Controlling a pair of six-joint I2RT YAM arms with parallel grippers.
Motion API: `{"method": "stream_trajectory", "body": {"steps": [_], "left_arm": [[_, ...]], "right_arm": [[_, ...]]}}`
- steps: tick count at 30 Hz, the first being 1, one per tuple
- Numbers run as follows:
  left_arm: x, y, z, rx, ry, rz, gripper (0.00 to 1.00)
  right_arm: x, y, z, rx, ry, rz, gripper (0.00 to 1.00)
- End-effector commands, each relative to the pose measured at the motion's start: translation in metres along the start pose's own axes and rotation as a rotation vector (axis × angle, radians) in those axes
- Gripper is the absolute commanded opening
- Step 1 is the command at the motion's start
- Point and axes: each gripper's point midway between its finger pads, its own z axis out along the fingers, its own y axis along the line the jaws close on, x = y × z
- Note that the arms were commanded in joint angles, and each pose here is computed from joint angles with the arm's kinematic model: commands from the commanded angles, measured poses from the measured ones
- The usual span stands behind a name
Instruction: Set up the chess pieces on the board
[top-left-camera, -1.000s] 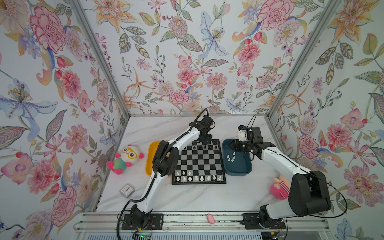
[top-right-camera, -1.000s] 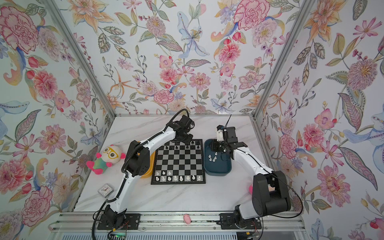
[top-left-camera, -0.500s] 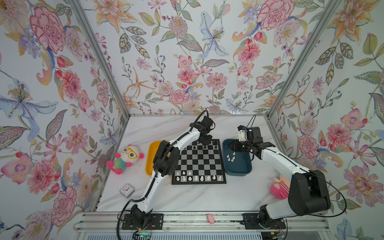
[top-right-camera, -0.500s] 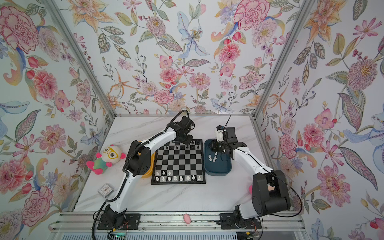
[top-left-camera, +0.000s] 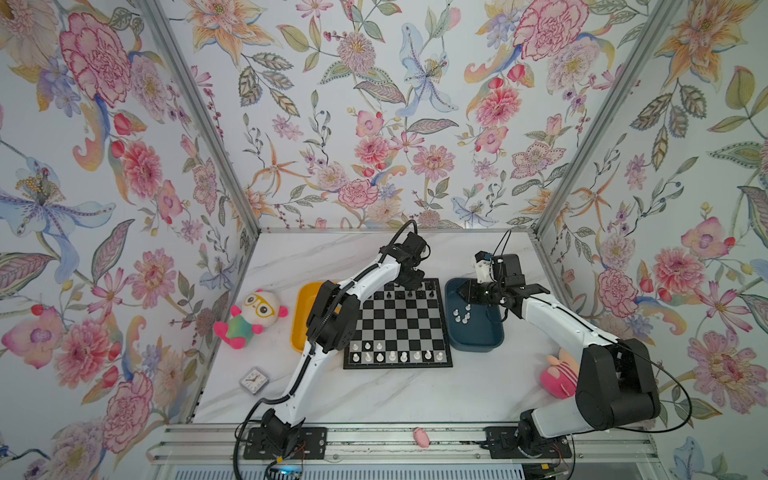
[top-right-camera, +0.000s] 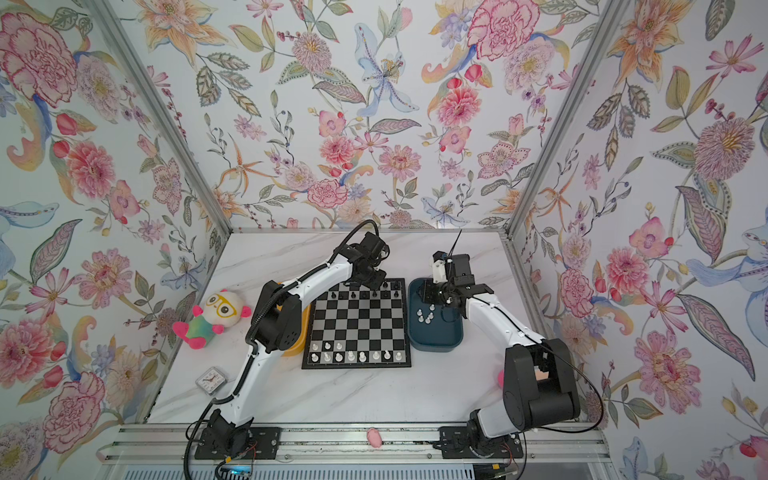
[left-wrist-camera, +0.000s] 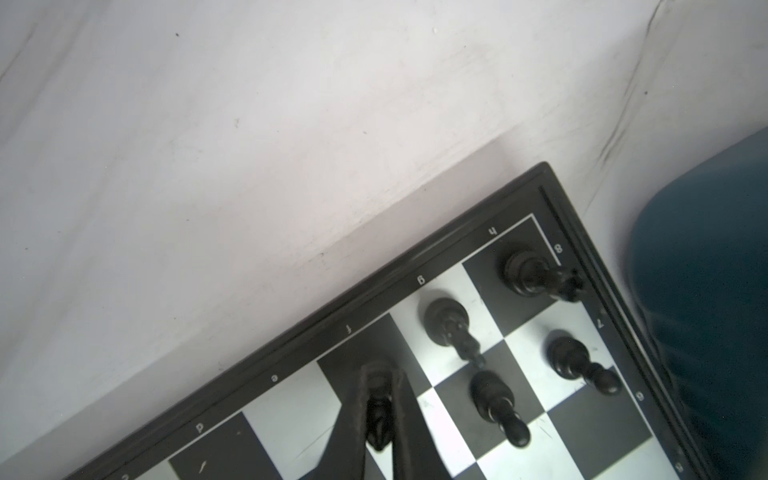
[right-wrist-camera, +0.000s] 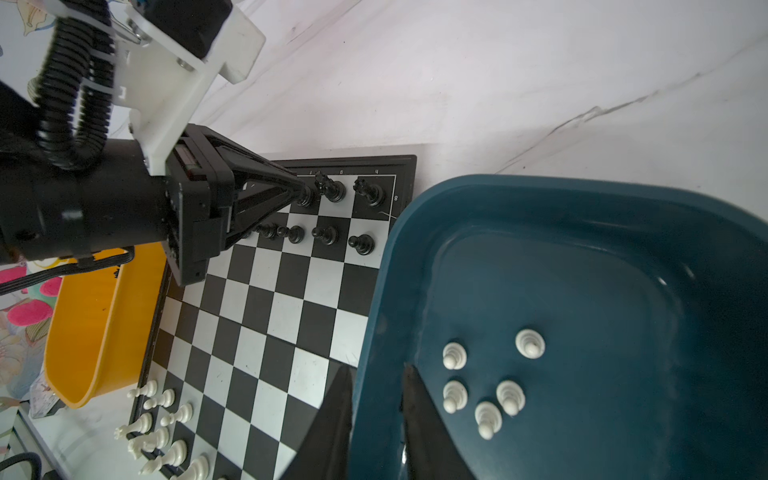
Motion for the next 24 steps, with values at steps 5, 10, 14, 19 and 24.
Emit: {"method": "stream_trajectory", "body": {"steps": [5, 10, 14, 19, 24], "left_arm": [[0.0072, -0.0040, 0.0091, -0.006, 0.031, 0.018, 0.20], [0.0061, -0.0036, 0.0071, -0.007, 0.027, 0.018, 0.23], [0.0061, -0.0040, 0.0058, -0.006, 0.025, 0.018, 0.25], [0.0065, -0.0040, 0.0058, -0.005, 0.026, 0.018, 0.26], [0.0046, -0.0048, 0.0028, -0.003, 0.019, 0.018, 0.28]], "right_arm": [[0.0005, -0.0011, 0.0020, -0.009, 0.002, 0.015, 0.24], [0.0005, -0.0012, 0.0017, -0.008, 0.001, 0.017, 0.24], [0.0009, -0.0013, 0.0018, -0.006, 0.002, 0.015, 0.24], [0.0012, -0.0015, 0.0018, -0.006, 0.002, 0.018, 0.24], [0.0012, -0.0009, 0.0018, -0.008, 0.002, 0.016, 0.24]]}}
